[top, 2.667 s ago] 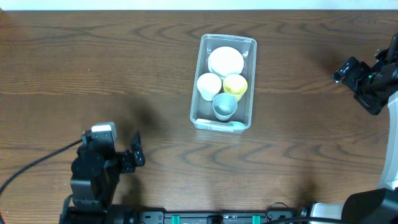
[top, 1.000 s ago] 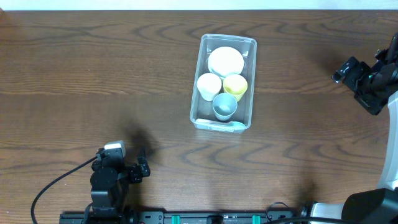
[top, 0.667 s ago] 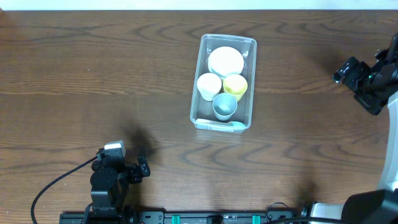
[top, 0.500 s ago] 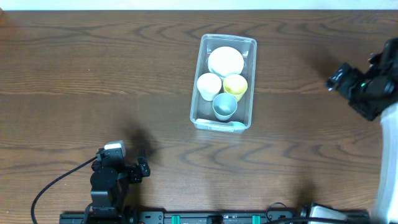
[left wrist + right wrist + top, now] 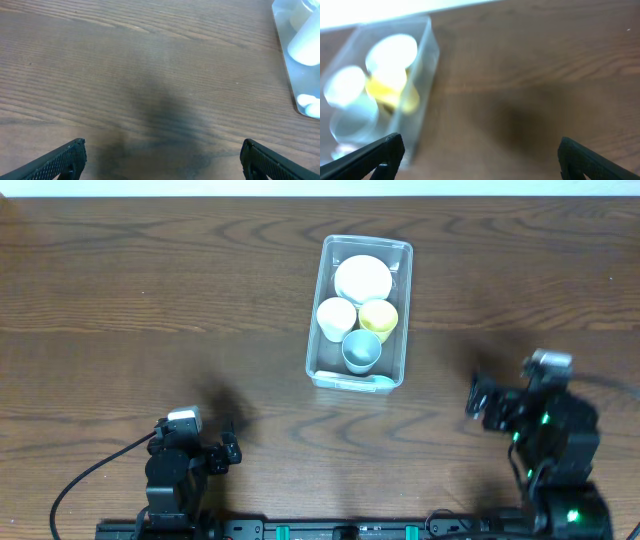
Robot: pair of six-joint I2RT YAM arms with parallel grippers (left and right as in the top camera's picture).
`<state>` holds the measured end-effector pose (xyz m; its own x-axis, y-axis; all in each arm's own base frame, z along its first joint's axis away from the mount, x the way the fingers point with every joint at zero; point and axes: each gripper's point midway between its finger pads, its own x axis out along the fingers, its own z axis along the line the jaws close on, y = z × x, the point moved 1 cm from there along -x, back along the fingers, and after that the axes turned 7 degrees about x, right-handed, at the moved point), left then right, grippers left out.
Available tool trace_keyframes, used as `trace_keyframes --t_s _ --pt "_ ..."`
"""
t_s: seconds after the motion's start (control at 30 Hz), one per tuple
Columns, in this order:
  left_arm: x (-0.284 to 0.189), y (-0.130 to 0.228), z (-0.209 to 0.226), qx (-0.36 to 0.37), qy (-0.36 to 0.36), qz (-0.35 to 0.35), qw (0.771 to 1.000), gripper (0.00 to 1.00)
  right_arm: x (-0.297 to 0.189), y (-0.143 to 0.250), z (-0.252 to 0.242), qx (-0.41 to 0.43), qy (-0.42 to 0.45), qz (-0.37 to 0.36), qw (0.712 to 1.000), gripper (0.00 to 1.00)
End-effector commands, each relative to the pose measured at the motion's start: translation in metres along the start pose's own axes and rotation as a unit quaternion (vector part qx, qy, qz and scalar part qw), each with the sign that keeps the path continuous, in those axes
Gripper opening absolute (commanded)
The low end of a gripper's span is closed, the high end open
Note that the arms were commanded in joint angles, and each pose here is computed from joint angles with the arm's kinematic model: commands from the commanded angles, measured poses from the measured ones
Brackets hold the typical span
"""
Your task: Pack container
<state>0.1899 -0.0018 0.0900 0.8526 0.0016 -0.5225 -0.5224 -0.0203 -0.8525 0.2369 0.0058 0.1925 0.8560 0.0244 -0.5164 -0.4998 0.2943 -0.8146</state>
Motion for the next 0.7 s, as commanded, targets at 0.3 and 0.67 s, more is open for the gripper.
trace_keyframes --t_s 0.3,0.67 --pt "0.002 0.002 0.001 0.005 -0.003 0.0 1.0 0.98 0.008 0.074 -0.01 -0.105 -0.045 -0.03 0.993 0.99" --pt "0.002 0.002 0.001 0.005 -0.003 0.0 1.0 0.98 0.014 0.085 -0.013 -0.105 -0.05 -0.051 0.992 0.99"
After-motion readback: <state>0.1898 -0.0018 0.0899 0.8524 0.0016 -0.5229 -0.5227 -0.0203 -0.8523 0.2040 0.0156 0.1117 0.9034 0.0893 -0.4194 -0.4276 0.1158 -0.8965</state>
